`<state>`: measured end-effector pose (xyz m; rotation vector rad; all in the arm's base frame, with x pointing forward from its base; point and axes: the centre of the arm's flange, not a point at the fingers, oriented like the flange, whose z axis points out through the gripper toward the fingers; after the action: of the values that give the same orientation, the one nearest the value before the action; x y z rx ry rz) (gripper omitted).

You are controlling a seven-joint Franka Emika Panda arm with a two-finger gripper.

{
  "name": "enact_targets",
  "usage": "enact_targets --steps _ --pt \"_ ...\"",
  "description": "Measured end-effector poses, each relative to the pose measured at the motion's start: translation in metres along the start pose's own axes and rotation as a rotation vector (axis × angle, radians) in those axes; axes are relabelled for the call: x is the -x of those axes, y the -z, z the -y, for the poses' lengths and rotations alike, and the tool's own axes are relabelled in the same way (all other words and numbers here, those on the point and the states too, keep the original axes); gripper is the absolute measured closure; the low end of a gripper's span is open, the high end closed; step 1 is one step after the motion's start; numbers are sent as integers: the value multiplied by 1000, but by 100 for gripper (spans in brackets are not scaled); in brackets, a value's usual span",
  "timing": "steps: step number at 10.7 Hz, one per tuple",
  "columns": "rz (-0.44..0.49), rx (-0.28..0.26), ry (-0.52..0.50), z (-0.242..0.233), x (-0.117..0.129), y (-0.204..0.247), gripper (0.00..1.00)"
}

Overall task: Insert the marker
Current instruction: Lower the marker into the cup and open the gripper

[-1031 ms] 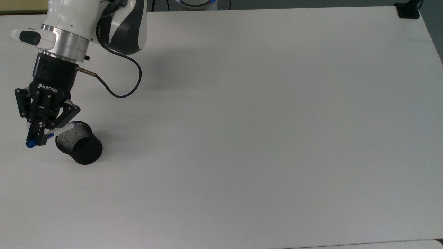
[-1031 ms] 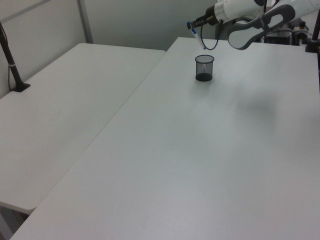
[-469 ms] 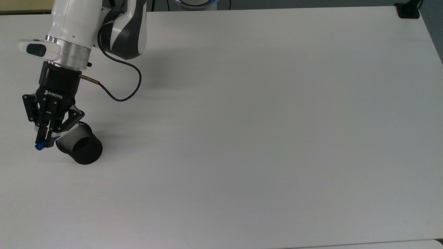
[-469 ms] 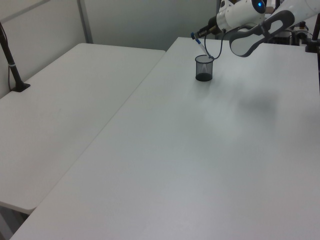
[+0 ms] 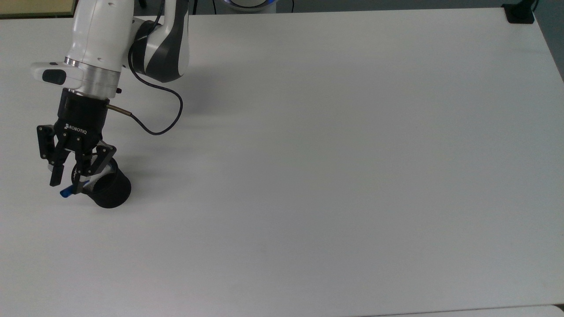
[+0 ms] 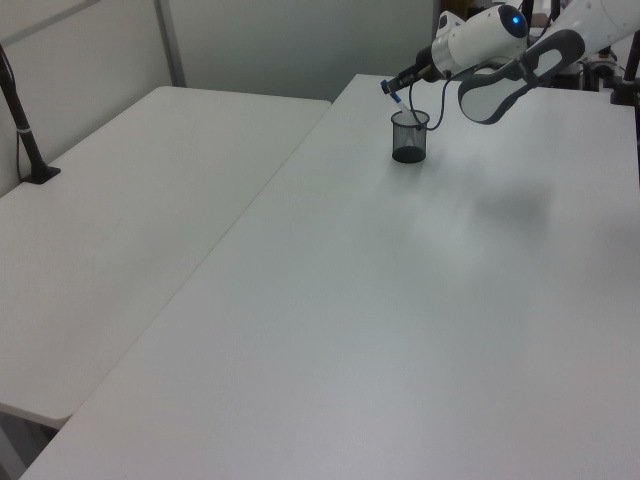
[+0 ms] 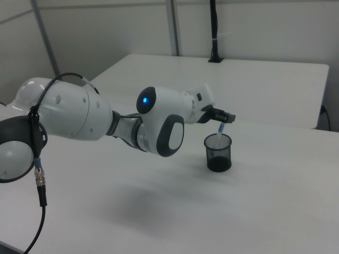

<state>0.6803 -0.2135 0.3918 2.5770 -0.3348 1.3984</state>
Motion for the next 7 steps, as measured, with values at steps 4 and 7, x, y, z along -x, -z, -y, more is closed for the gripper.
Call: enact_targets --steps 4,7 --pt "-22 -2 1 1 -11 5 10" --pt "57 -21 6 31 -34 13 4"
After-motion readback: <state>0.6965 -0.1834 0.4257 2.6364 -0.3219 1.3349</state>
